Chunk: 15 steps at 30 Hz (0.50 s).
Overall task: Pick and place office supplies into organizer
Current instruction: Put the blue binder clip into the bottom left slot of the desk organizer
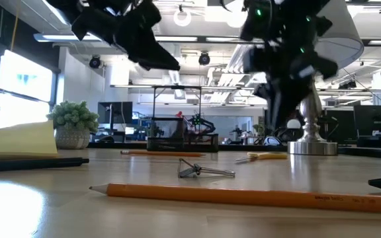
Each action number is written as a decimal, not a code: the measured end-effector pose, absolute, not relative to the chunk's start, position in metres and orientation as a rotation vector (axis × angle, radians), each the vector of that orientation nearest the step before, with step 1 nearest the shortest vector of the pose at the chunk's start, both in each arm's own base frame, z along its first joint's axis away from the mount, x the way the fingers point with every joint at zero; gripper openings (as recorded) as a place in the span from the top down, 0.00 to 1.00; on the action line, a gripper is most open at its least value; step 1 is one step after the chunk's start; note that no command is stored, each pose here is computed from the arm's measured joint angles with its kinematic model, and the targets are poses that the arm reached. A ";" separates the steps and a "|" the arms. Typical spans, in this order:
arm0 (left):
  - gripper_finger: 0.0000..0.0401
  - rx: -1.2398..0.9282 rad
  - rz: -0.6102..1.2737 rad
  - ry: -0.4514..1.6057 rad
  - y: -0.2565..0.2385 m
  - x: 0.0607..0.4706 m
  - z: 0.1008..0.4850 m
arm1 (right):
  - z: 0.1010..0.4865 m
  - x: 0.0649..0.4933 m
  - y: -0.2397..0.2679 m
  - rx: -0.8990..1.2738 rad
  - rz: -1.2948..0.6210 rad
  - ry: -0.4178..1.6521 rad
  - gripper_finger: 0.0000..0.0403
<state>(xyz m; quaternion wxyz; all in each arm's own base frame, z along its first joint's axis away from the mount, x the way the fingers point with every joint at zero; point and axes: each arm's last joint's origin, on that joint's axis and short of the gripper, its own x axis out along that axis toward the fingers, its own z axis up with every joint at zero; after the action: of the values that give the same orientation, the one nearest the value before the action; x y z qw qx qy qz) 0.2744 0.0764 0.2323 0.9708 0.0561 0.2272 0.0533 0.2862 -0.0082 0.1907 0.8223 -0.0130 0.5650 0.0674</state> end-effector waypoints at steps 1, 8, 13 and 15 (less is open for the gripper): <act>0.59 0.143 0.084 0.452 0.071 0.276 0.233 | 0.195 0.289 -0.007 -0.011 0.168 1.178 0.87; 0.59 0.365 -0.087 0.326 0.028 0.288 0.243 | 0.219 0.305 -0.001 0.174 0.359 1.035 0.87; 0.59 0.567 -0.112 0.299 0.002 0.291 0.243 | 0.224 0.309 0.001 0.225 0.416 0.983 0.85; 0.59 0.645 -0.088 0.317 -0.004 0.295 0.239 | 0.226 0.311 0.001 0.235 0.416 0.960 0.85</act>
<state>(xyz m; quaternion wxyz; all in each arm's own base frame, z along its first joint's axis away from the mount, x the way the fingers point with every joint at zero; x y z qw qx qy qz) 0.2945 -0.0041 0.2388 0.9352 0.3155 0.1550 -0.0431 0.3110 0.0011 0.2258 0.8597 0.1119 0.4573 0.1980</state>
